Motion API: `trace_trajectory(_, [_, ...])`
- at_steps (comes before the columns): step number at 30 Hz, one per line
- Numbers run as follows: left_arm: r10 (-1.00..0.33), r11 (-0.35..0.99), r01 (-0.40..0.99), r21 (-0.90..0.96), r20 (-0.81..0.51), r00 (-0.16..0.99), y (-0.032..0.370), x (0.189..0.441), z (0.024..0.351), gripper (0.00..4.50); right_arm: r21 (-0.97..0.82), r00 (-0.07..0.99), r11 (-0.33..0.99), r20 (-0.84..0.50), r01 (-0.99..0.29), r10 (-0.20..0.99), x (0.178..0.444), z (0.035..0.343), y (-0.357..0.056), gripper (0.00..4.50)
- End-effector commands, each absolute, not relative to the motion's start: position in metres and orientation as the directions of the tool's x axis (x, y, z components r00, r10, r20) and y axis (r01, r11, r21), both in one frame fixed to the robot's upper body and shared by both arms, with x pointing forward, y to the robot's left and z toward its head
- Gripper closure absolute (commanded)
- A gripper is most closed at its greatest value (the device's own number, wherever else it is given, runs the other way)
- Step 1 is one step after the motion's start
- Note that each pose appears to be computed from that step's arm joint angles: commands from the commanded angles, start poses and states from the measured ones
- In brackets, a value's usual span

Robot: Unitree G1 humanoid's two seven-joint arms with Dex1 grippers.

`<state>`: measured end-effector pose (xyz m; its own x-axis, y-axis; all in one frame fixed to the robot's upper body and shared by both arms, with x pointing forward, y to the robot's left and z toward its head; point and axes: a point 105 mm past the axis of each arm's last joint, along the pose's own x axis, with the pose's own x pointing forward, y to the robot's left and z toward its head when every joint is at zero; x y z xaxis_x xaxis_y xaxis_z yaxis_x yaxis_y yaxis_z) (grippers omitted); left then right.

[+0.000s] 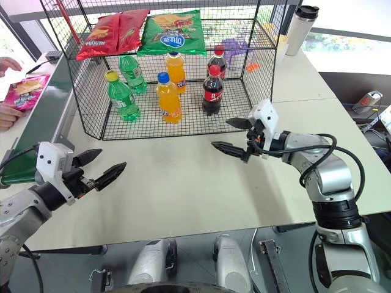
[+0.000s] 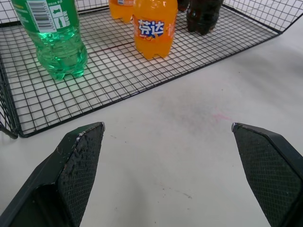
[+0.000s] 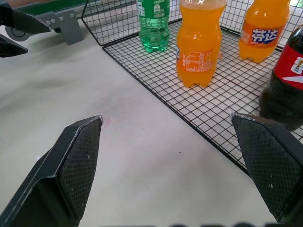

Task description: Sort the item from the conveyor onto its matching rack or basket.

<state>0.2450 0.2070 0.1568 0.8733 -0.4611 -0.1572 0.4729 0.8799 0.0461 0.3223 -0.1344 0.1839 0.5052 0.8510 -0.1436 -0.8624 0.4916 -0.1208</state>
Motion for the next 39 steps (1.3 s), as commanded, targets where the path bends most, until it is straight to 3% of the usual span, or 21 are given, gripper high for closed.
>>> trace_trajectory(1, [-0.454,0.881,0.465,0.083,-0.122,0.883,0.208,0.244,0.168,0.03,-0.161,0.506,0.487,-0.109,-0.858,0.856,0.324,0.194,-0.131,0.0])
trace_trajectory(39, [-0.45,0.885,0.456,0.094,-0.077,0.89,0.207,0.258,0.174,0.03,-0.179,0.537,0.517,-0.094,-0.837,0.838,0.331,0.19,-0.131,0.0])
